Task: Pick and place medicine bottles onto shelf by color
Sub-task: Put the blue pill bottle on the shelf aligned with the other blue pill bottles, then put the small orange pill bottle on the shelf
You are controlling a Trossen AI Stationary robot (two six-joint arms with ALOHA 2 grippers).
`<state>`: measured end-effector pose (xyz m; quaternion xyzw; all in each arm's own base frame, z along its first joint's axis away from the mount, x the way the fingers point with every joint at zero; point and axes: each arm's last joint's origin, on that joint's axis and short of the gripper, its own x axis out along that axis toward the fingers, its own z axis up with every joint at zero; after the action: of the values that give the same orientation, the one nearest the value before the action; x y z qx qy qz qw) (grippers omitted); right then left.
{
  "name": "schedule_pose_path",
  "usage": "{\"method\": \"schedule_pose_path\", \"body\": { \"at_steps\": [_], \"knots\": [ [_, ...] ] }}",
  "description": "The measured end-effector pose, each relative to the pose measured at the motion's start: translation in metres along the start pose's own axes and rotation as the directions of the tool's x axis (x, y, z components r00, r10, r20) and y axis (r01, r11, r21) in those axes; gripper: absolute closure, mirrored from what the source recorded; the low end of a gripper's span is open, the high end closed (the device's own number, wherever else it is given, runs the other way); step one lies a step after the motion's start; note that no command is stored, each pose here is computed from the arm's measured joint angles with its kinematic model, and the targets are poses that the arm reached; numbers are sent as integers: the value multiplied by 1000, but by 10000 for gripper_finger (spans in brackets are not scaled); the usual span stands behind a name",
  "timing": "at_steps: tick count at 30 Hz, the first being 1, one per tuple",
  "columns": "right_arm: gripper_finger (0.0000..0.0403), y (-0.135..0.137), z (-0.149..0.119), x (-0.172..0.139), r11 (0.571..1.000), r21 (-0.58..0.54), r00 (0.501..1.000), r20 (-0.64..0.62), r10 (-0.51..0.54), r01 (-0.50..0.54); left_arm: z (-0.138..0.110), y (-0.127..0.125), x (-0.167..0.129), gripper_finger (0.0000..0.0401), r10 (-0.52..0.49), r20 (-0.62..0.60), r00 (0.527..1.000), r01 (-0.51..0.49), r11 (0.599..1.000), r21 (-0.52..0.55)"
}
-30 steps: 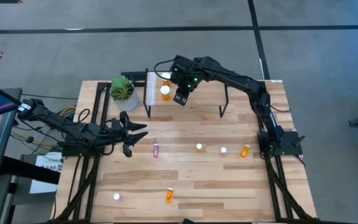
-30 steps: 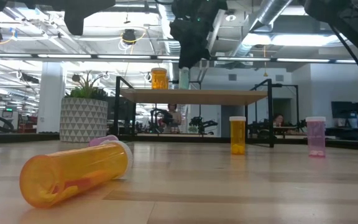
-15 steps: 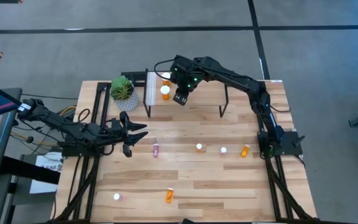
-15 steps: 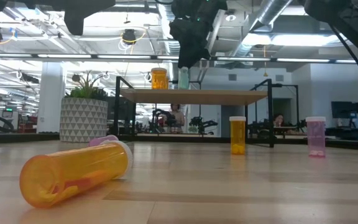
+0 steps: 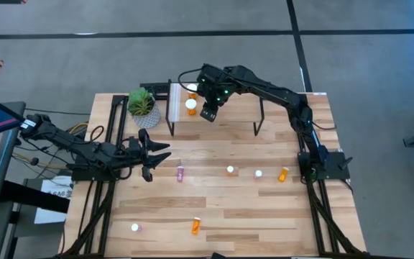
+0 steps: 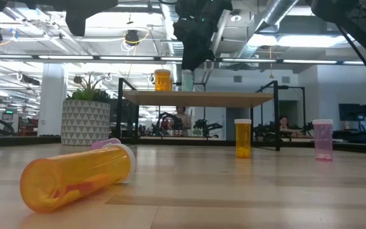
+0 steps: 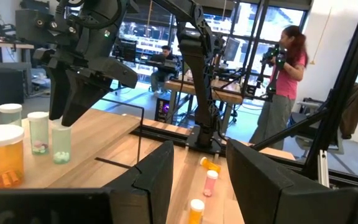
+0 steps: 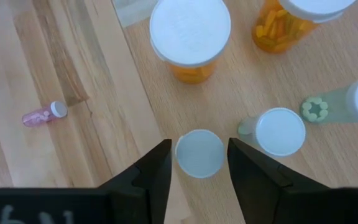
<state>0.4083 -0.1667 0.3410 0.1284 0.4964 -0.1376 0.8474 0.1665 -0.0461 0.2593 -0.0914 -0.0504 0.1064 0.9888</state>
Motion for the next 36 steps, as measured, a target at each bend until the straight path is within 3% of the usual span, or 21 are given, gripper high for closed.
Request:
{"method": "schedule_pose_path", "body": {
  "at_steps": [7,16,21,29,32,36],
  "knots": [
    [218,1,-8,-11,1000,23,998,-56,-1,2,0,0,0,262,1,-5,1000,-1,1000,8],
    [219,20,-35,-93,999,54,999,-40,7,-5,-3,-1,0,262,-30,-29,999,31,999,10],
    [218,70,-53,-131,1000,-30,1000,29,-6,7,-3,-1,0,262,-48,-30,998,48,999,3],
    [223,172,-93,-143,969,-247,999,28,-19,25,-3,-1,0,262,-48,-29,998,48,999,-9],
    [227,192,-110,-136,961,-276,999,-34,-25,15,-3,-1,0,262,-48,-28,998,48,999,-25],
    [237,195,-130,-131,969,-237,995,-62,-79,62,-3,-1,0,262,-59,-29,998,58,998,-35]
  ]
}}
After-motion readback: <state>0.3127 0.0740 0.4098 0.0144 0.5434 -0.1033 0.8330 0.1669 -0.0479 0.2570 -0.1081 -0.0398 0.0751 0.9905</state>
